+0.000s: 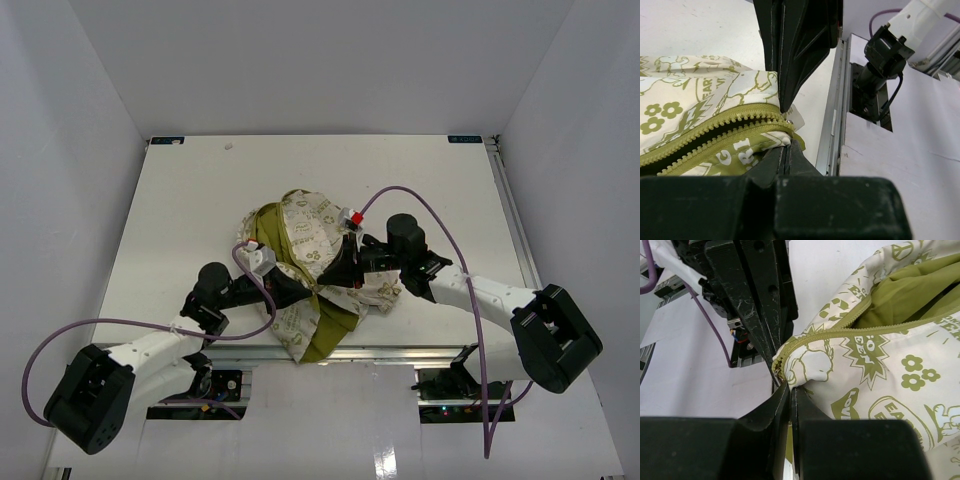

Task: Zip up the jacket

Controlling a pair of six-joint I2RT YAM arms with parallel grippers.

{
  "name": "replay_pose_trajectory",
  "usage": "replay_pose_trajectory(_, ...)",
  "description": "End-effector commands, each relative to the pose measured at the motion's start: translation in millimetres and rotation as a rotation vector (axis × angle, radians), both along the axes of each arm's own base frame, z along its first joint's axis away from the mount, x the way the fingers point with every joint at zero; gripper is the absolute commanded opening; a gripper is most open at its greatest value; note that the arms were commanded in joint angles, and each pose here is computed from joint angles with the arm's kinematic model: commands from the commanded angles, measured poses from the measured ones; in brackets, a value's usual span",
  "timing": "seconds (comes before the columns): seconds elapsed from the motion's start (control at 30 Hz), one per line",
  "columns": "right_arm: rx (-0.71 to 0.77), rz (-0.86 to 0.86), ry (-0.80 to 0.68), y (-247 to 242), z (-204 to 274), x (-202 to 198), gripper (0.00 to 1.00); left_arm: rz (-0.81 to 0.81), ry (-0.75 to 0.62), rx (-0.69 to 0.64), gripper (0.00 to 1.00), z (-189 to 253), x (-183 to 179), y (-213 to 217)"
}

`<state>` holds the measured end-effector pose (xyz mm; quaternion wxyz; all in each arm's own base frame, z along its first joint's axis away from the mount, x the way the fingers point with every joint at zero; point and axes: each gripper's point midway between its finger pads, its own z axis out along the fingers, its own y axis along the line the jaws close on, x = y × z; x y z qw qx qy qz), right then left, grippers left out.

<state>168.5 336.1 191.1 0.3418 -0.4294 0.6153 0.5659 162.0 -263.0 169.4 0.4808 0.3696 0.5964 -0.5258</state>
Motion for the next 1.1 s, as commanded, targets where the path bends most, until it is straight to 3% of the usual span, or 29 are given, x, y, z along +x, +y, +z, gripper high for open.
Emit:
replay_pose_trajectory(0.0,0.028,-0.079,-0.066,3.2,14.4,19.8,0.12,0.067,0.055,0.013,0.00,-1.1,8.5,2.8)
replay_pose_trajectory(0.23,-0.037,-0.174,-0.026,-3.8,2.0,28.4,0.39,0.048,0.099,0.022,0.00,-5.5,9.5,-1.2)
replay_pose_trajectory(0.5,-0.118,-0.377,0.000,-22.8,-0.7,48.0,0.53,0.060,0.102,0.028,0.00,-6.2,11.2,-0.2)
replay_pose_trajectory(0.77,-0.188,-0.591,-0.014,-36.4,12.5,56.2,0.52,0.063,0.104,0.031,0.00,-6.9,12.3,-0.4)
replay_pose_trajectory(1.07,-0.213,-0.575,-0.031,-17.3,13.4,6.7,0.44,0.061,0.102,0.033,0.00,-7.0,11.8,-0.2)
